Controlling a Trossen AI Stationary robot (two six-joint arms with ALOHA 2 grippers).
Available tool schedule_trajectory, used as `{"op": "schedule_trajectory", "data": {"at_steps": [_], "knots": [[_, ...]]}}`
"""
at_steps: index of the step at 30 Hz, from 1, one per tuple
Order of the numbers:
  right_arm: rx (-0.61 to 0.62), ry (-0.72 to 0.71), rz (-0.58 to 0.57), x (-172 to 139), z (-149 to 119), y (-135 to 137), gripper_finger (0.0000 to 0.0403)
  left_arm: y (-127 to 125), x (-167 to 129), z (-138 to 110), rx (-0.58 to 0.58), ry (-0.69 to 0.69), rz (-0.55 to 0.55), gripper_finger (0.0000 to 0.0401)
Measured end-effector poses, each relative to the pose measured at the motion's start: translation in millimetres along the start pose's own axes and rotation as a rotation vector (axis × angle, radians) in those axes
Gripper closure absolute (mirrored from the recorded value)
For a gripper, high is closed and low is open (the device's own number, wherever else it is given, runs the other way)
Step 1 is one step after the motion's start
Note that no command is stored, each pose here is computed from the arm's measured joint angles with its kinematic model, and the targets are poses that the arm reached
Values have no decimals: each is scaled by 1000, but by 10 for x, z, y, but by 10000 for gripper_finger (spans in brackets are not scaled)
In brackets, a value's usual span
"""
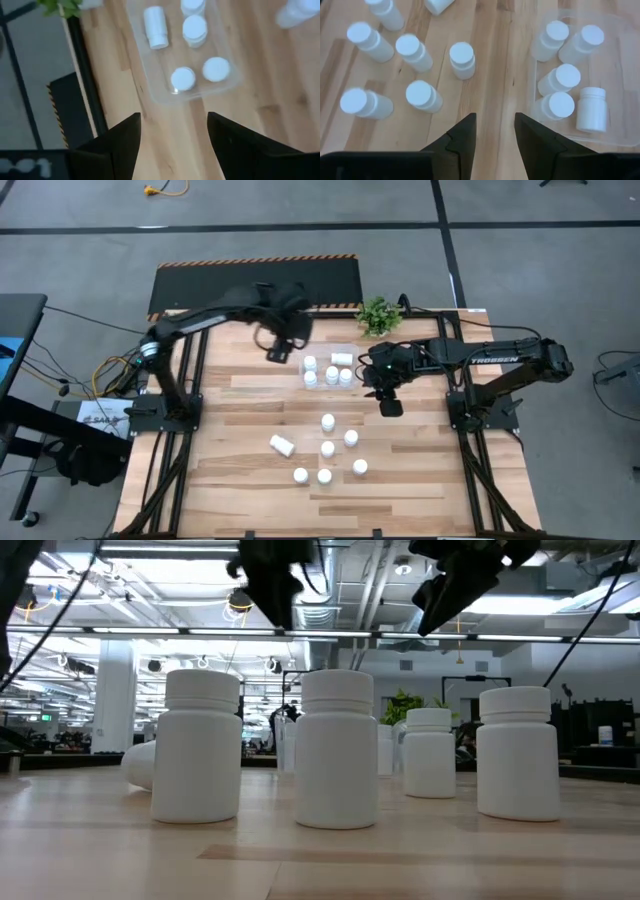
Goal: Pick and place pill bottles into a basket
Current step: Put the white medicine bottle into the transparent bin
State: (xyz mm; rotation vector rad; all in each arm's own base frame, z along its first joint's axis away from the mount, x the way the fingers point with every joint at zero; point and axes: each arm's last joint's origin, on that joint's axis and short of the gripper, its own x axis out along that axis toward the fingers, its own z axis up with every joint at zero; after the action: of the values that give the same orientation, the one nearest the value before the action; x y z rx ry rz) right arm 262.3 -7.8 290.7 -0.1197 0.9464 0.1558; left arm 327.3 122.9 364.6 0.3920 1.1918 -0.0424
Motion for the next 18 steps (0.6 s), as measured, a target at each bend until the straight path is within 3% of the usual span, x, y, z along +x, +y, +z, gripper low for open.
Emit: {"op": "schedule_trajectory", "data": {"at_steps": [5,11,18], "knots": [[74,-51,-9,-1,50,-10,276,-208,-637,-191,-92,-117,6,184],[161,-121,-2,-2,127,31,276,-524,-1242,-461,-234,-289,-131,184],[202,-148,42,8,185,222,276,-878,-1605,-730,-286,-380,-158,184]]}}
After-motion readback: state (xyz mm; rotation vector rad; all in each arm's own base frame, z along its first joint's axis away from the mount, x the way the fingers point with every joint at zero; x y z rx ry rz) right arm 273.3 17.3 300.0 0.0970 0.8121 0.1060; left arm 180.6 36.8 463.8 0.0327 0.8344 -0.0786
